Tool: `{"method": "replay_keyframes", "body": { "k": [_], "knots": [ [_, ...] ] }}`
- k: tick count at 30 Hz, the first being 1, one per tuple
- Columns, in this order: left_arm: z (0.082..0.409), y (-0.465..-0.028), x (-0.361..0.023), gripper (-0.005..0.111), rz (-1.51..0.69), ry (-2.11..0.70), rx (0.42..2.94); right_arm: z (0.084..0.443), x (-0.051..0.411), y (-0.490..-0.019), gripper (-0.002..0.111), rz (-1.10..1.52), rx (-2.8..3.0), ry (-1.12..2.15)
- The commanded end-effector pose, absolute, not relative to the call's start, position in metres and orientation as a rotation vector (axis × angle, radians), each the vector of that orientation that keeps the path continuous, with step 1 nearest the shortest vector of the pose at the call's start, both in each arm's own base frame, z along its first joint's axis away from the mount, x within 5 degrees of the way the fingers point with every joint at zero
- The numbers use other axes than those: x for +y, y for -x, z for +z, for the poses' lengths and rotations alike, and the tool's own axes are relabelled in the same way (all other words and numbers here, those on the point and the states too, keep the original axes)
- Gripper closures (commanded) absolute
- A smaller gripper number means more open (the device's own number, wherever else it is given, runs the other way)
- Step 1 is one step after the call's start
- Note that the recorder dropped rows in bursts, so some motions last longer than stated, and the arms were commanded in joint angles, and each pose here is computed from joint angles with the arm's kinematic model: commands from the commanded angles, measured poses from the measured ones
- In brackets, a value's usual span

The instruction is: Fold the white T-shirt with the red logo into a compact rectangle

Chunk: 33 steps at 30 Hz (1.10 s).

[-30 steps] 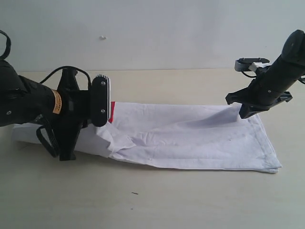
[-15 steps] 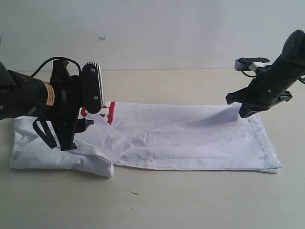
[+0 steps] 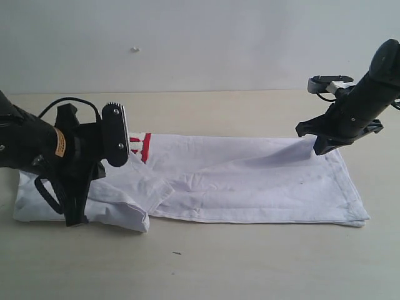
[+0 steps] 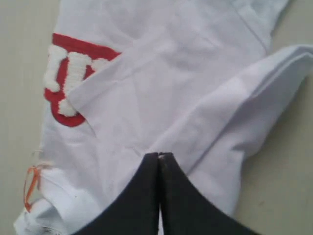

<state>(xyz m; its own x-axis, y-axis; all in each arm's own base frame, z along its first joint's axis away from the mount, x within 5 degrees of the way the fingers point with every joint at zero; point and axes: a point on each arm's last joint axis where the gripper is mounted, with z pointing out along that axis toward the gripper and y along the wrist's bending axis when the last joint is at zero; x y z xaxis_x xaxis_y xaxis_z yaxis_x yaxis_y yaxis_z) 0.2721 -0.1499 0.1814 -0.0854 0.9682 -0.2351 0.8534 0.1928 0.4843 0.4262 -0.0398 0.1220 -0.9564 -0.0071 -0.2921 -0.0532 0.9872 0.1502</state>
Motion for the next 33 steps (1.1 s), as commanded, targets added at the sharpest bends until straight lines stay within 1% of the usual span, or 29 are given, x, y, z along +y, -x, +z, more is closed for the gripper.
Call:
{"method": "replay_keyframes", "body": {
  "k": [1,5,10,16,18,21,23,24,25,26,27,31,32,33],
  "knots": [
    [0.176,-0.267,-0.152,0.107,0.253,-1.672,2.036,0.126,-0.041,-0.425,0.108,0.225,2.832,0.052],
    [0.173,-0.262,-0.151,0.107,0.201,-1.65,2.122,0.126,-0.041,-0.425,0.108,0.225,2.832,0.052],
    [0.183,-0.257,-0.159,0.107,0.029,-1.705,2.237,0.126,-0.041,-0.424,0.108,0.228,2.836,0.053],
    [0.163,-0.258,-0.159,0.107,0.03,-1.786,2.28,0.126,-0.041,-0.424,0.108,0.228,2.836,0.053],
    [0.156,-0.263,-0.162,0.107,0.04,-1.771,2.251,0.126,-0.041,-0.424,0.108,0.228,2.836,0.053],
    [0.157,-0.278,-0.168,0.107,0.081,-1.679,2.124,0.126,-0.041,-0.425,0.108,0.226,2.833,0.052],
    [0.149,-0.28,-0.167,0.107,0.08,-1.685,2.14,0.126,-0.041,-0.425,0.108,0.226,2.833,0.052],
    [0.137,-0.28,-0.166,0.107,0.074,-1.711,2.175,0.126,-0.041,-0.425,0.108,0.226,2.833,0.052],
    [0.132,-0.281,-0.166,0.107,0.078,-1.729,2.182,0.126,-0.041,-0.425,0.108,0.226,2.833,0.052],
    [0.13,-0.282,-0.165,0.107,0.114,-1.781,2.151,0.126,-0.041,-0.425,0.108,0.226,2.833,0.052],
    [0.132,-0.283,-0.165,0.107,0.128,-1.786,2.14,0.126,-0.041,-0.425,0.108,0.226,2.833,0.052],
    [0.168,-0.288,-0.167,0.107,0.131,-1.65,2.113,0.126,-0.041,-0.425,0.108,0.222,2.827,0.051],
    [0.175,-0.283,-0.164,0.107,0.127,-1.646,2.156,0.126,-0.041,-0.425,0.108,0.224,2.83,0.052],
    [0.176,-0.28,-0.162,0.107,0.125,-1.669,2.187,0.126,-0.041,-0.425,0.108,0.225,2.832,0.052]
  ]
}}
